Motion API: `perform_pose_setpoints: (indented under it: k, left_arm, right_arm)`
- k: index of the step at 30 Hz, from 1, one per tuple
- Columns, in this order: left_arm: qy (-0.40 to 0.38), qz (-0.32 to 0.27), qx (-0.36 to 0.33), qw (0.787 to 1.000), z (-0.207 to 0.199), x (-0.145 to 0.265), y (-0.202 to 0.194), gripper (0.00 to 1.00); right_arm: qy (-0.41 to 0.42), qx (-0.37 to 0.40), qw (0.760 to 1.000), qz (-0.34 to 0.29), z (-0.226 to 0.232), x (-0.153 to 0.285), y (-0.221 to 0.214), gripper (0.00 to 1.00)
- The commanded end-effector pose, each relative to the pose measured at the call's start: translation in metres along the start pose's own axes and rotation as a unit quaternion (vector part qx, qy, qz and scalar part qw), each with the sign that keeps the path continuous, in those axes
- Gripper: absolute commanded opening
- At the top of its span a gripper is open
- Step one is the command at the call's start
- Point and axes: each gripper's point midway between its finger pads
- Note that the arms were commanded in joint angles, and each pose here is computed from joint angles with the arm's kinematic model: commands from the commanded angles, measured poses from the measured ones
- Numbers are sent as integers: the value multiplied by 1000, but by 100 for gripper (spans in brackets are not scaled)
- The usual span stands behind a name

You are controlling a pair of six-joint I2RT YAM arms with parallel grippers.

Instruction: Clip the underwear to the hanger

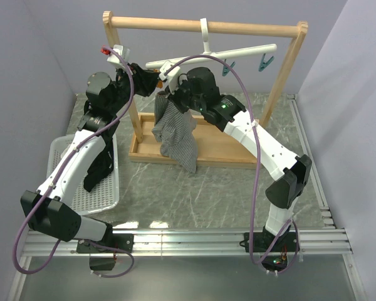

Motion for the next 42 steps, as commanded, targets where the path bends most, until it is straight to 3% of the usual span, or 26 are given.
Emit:
perform_pose_setpoints:
  k: [1, 42]
  left_arm:
    - [-12, 6, -8, 1000, -10, 9, 1, 0]
    - [2, 20, -38, 999, 5, 8, -11, 0]
  right_arm:
    - [-28, 0, 999, -18, -20, 3, 16, 0]
    - [-45, -8, 998, -52, -37, 23, 40, 0]
Point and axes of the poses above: each gripper's point midway between its finger pads, its own x axis back along the fingers, its own z axis along the line the jaws close on, y = z × x, and after that the axes turned 15 degrees about x, right-handed
